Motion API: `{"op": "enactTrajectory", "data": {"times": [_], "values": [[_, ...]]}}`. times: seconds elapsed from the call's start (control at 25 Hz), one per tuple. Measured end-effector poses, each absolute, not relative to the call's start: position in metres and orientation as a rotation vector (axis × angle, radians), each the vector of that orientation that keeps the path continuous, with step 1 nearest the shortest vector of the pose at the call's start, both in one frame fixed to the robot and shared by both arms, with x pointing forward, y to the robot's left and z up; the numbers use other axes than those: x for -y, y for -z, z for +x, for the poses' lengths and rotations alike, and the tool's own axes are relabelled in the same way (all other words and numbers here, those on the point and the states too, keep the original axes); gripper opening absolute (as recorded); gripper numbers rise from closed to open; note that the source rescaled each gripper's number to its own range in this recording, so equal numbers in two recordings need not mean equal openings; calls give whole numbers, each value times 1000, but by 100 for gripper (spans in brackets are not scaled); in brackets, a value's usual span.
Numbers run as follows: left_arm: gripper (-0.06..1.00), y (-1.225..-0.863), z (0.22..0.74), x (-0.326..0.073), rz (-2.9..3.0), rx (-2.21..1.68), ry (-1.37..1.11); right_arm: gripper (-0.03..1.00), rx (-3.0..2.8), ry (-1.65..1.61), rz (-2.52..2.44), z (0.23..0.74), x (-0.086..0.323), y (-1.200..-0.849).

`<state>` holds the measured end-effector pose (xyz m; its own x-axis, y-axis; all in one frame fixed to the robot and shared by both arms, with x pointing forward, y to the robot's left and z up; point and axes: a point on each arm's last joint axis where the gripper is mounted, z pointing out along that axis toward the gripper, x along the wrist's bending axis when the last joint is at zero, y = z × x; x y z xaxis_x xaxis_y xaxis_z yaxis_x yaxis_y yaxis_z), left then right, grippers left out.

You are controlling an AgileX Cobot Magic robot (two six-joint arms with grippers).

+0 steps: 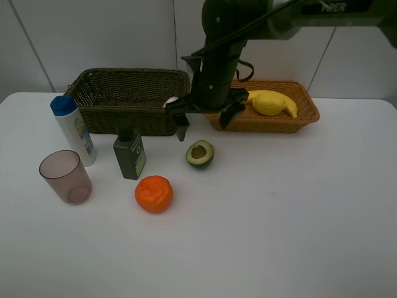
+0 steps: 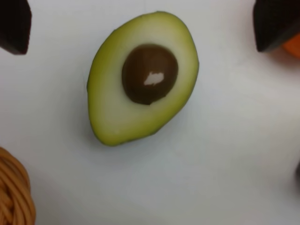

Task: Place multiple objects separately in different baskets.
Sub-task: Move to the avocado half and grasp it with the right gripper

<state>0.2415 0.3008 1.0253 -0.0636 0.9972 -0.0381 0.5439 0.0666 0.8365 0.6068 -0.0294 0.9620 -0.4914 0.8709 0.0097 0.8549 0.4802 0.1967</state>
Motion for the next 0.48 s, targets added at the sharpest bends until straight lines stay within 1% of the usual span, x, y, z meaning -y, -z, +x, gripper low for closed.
{"op": "enactTrajectory", "data": {"times": [0.48], "values": [[100,-1025,242,-301,1551,-1687,-874,100,-2576,-289,1620,610,27,-915]]}}
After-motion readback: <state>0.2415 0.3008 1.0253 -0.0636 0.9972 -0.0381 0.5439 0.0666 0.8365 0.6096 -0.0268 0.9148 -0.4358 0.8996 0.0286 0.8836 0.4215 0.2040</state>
